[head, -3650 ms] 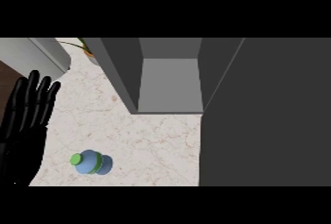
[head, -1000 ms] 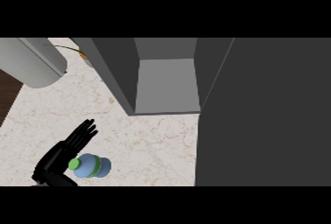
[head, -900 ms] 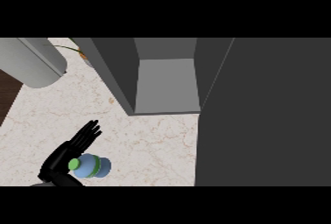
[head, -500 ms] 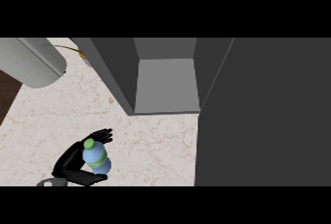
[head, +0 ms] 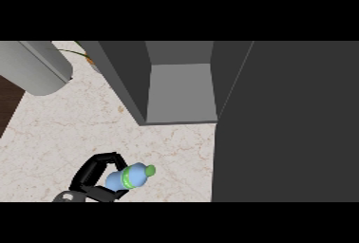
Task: Pick up the bottled water, place it into the cabinet and close the cabinet
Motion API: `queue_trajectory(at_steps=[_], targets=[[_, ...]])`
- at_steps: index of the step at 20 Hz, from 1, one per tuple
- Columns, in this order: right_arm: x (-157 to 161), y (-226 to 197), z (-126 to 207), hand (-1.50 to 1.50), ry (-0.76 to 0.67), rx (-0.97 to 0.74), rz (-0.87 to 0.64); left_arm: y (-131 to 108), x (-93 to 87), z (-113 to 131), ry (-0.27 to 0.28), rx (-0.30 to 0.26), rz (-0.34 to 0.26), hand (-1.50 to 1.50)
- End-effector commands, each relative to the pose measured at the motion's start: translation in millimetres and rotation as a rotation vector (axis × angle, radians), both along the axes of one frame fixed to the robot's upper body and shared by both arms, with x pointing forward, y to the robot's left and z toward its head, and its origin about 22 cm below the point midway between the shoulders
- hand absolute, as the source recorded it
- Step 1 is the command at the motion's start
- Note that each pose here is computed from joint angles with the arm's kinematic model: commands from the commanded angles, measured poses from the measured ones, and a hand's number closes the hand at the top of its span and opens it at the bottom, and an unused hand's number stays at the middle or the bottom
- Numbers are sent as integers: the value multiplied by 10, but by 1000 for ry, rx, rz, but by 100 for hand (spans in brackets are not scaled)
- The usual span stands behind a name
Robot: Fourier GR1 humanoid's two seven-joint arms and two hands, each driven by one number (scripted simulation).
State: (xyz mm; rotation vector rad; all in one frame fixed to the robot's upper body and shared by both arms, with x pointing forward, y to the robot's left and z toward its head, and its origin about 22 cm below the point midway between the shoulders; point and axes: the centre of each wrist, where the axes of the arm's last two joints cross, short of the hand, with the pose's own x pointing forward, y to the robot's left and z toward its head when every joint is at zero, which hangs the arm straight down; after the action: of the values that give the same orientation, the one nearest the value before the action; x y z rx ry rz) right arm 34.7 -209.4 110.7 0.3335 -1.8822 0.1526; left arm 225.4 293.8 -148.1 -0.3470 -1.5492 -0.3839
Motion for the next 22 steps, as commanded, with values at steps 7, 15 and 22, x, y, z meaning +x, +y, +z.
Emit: queue_trajectory(at_steps=[7,15,22], targets=[[-71,-69,279,-150,-40,-46,-20,-128,10,-102,-185,6,107,150],[-110,-68,331,-150,-37,-34,-18,-641,113,-94,-179,-56,326,150],[-199,-13,329,-150,-21,-15,-32,-1037,308,216,-193,-149,288,150]])
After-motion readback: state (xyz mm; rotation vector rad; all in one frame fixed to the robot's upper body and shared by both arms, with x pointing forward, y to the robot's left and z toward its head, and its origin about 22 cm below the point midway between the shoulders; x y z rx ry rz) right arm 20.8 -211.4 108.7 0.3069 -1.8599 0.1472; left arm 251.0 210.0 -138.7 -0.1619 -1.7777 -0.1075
